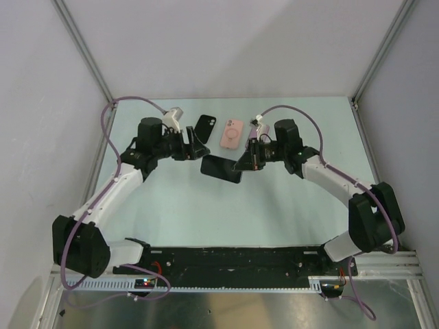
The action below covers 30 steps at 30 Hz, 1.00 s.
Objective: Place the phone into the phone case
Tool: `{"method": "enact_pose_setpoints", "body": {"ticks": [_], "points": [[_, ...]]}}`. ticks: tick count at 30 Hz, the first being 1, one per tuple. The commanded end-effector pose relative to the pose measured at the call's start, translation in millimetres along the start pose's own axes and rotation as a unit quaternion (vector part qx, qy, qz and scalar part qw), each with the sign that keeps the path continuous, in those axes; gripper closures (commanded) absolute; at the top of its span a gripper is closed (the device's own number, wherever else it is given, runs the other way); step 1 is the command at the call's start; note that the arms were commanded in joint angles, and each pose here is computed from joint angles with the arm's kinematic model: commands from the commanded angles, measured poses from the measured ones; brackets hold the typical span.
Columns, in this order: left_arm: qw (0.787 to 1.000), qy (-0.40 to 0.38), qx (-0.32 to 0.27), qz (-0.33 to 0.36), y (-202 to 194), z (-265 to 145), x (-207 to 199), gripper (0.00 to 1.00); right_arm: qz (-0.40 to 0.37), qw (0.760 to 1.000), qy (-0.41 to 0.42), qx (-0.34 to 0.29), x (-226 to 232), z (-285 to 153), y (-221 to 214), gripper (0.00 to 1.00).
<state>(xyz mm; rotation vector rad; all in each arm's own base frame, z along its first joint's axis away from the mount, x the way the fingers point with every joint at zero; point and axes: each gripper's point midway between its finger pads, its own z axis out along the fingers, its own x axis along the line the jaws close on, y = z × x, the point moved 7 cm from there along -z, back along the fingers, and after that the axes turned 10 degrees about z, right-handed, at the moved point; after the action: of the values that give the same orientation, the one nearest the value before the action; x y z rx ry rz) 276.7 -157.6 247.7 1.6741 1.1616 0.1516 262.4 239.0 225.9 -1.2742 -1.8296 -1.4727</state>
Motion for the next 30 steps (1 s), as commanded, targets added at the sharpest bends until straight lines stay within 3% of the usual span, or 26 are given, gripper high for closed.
{"method": "enact_pose_setpoints", "body": {"ticks": [1,6,14,23,30], "points": [[0.999,-0.047,-0.008,0.017,8.6,-4.2,2.6,0.19,0.012,0.992,0.117,0.054,28.2,-14.4,7.9,1.00],[0.996,-0.091,0.002,-0.001,4.1,-3.7,-4.5,0.20,0.012,0.986,0.151,0.066,35.0,-20.3,10.0,1.00],[0.978,-0.202,-0.034,-0.037,10.2,-30.8,-36.2,0.22,0.007,0.973,0.219,0.073,52.3,-23.5,23.6,1.00],[0.963,-0.258,-0.061,-0.050,24.8,-57.3,-57.8,0.38,-0.015,0.955,0.291,0.062,56.6,-35.1,44.6,1.00],[0.958,-0.274,-0.054,-0.069,26.3,-60.7,-62.5,0.50,0.016,0.954,0.293,0.065,36.1,-27.4,48.2,1.00]]}}
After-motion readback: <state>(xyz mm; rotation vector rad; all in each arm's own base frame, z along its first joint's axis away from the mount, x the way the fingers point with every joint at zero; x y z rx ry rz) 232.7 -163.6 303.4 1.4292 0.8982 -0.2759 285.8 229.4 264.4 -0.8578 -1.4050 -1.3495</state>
